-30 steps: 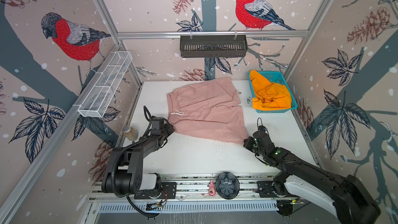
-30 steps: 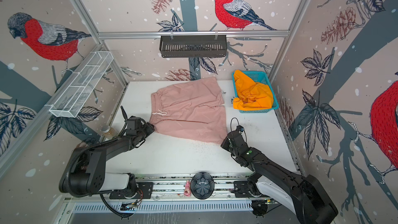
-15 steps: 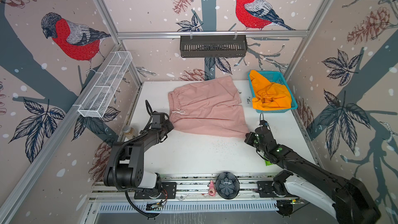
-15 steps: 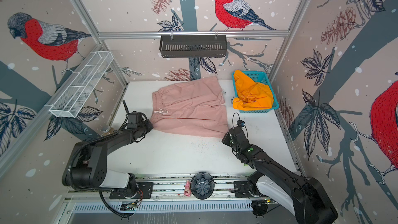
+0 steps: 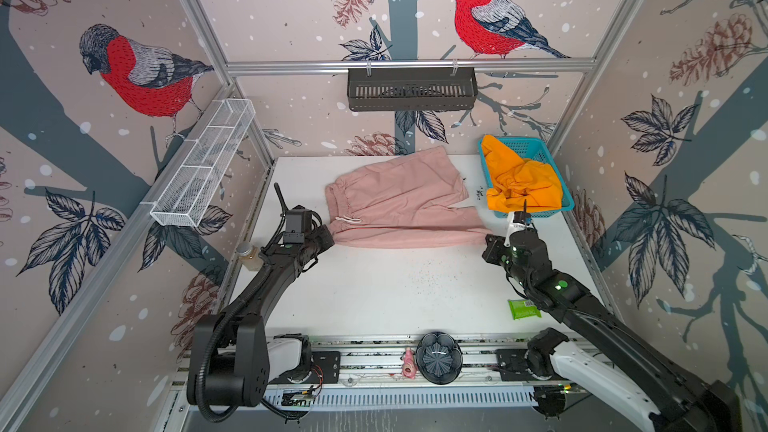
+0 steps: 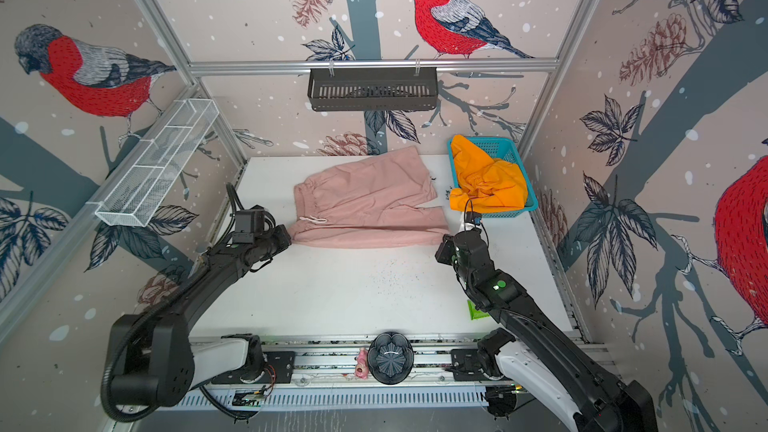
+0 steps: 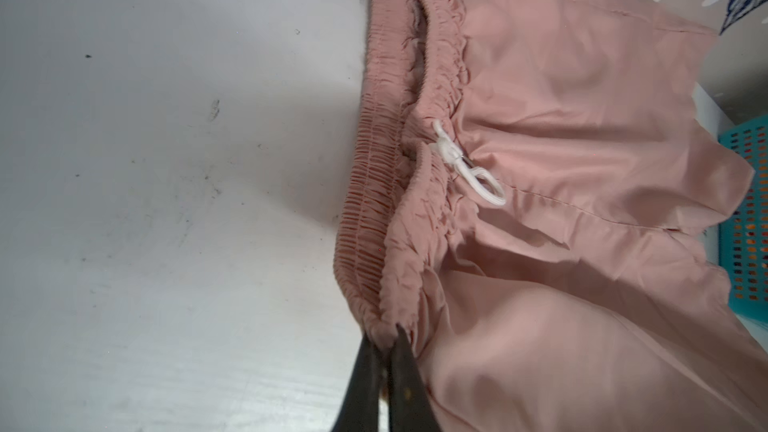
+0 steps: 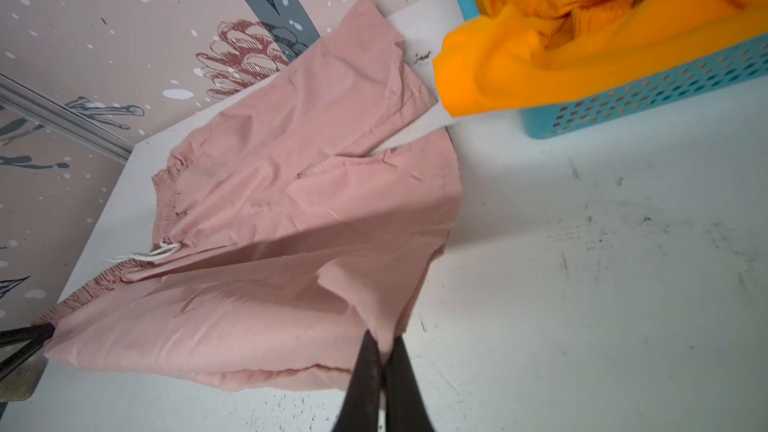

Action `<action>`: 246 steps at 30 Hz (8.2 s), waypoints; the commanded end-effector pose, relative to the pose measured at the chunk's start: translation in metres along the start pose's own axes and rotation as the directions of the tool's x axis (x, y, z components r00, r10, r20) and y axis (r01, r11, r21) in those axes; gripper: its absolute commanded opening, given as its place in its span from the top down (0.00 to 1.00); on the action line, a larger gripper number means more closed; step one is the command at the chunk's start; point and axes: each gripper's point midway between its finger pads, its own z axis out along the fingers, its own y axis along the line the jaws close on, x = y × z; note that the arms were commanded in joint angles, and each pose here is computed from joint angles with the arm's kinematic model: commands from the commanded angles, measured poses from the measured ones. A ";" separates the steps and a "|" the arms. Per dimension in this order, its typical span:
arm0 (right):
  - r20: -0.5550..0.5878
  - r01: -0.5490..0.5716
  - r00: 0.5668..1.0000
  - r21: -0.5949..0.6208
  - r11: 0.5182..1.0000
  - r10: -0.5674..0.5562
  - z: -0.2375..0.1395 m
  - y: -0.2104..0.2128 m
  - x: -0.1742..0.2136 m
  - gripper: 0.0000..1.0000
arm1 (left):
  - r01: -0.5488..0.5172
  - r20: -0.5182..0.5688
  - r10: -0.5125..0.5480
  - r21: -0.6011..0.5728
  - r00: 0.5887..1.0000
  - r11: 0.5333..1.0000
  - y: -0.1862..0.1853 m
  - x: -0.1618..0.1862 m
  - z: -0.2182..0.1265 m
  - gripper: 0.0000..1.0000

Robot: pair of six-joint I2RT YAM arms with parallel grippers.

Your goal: Fold and stack the shorts

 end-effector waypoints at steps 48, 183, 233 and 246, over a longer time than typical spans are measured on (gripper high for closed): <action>-0.003 0.421 0.907 0.052 0.906 -0.421 -0.046 0.069 -0.126 1.00 | -0.126 -0.105 0.125 -0.001 0.987 0.992 -0.019 0.022 -0.132 1.00; -0.312 0.252 0.884 -0.306 0.918 -0.347 0.359 0.099 0.006 0.53 | -0.121 -0.041 0.121 0.006 0.992 0.993 -0.012 -0.034 0.059 0.03; 0.004 0.660 0.686 -0.423 0.621 -0.727 0.098 0.165 0.038 0.26 | -0.297 0.082 0.299 -0.035 0.951 0.954 -0.048 -0.050 -0.072 0.03; 0.150 0.890 0.241 -0.428 0.157 -0.959 0.091 0.273 0.142 0.21 | -0.115 0.247 0.137 -0.101 0.959 0.988 0.021 -0.079 -0.095 0.03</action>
